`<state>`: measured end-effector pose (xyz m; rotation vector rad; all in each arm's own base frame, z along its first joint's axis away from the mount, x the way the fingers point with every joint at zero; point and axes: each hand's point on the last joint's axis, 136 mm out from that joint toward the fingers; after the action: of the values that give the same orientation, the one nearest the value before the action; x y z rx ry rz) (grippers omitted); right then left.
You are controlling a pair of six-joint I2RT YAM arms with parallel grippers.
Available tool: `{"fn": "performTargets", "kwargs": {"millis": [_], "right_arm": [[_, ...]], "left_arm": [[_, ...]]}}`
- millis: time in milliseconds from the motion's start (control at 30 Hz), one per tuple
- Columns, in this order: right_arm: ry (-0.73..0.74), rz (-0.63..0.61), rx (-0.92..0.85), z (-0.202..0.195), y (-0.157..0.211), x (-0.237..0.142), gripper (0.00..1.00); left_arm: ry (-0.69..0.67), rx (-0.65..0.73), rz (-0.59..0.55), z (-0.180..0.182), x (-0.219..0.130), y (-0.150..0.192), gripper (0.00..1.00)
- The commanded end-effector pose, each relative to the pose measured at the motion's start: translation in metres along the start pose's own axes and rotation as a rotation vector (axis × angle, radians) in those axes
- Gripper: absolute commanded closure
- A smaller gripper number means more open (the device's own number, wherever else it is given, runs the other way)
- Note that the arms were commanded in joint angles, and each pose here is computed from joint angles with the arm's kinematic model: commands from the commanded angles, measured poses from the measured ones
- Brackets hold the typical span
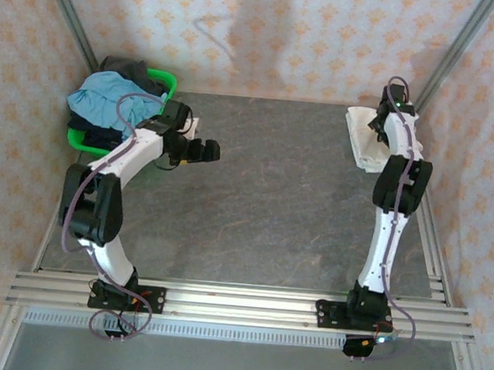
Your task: Fold and stack the t-shirts
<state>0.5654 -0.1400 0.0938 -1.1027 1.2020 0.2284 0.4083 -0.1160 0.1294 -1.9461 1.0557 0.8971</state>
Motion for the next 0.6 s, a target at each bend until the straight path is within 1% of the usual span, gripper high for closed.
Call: {"fn": "performTargets", "kwargs": {"millis": [0,67,133,233,300,333,400,500,567], "right_arm": [[-0.104,-0.229,0.016,0.002,-0.04,-0.055,0.07],[-0.161,-0.28,-0.006,0.003,-0.031,-0.062,0.0],[-0.196,-0.326,-0.029,0.001,-0.019,-0.073,0.01],[-0.255,-0.446,-0.1,0.0,0.006,-0.109,0.01],[-0.24,-0.555,-0.19,-0.005,0.03,-0.141,0.01],[-0.235,-0.578,-0.219,-0.007,0.042,-0.15,0.01],[-0.239,-0.558,-0.254,-0.019,0.071,-0.157,0.01],[-0.195,-0.498,-0.234,-0.043,0.111,-0.142,0.01],[-0.188,-0.499,-0.22,-0.052,0.127,-0.133,0.0]], "left_arm": [[-0.004,-0.014,-0.139,0.003,-0.022,-0.02,0.0],[-0.003,-0.027,-0.2,0.005,-0.035,-0.026,0.0],[-0.011,-0.039,-0.282,0.008,-0.049,-0.033,0.0],[-0.086,-0.053,-0.473,0.025,-0.078,-0.047,0.0],[-0.144,-0.038,-0.63,0.042,-0.097,-0.055,0.0],[-0.15,-0.007,-0.693,0.045,-0.104,-0.058,0.0],[-0.212,0.035,-0.811,0.061,-0.113,-0.061,0.0],[-0.309,0.152,-0.829,0.08,-0.099,-0.057,0.0],[-0.338,0.185,-0.837,0.092,-0.086,-0.055,0.0]]}}
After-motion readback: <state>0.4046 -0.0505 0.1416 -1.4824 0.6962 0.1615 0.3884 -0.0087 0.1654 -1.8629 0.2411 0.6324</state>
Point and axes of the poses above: each hand's point on the last joint's axis, 136 mm out from that joint toward the fingers, its own x axis out along the fingers, its own z axis along the line the jaws close on, y = z × x, and after that the axes turned 14 degrees about -x, right-handed
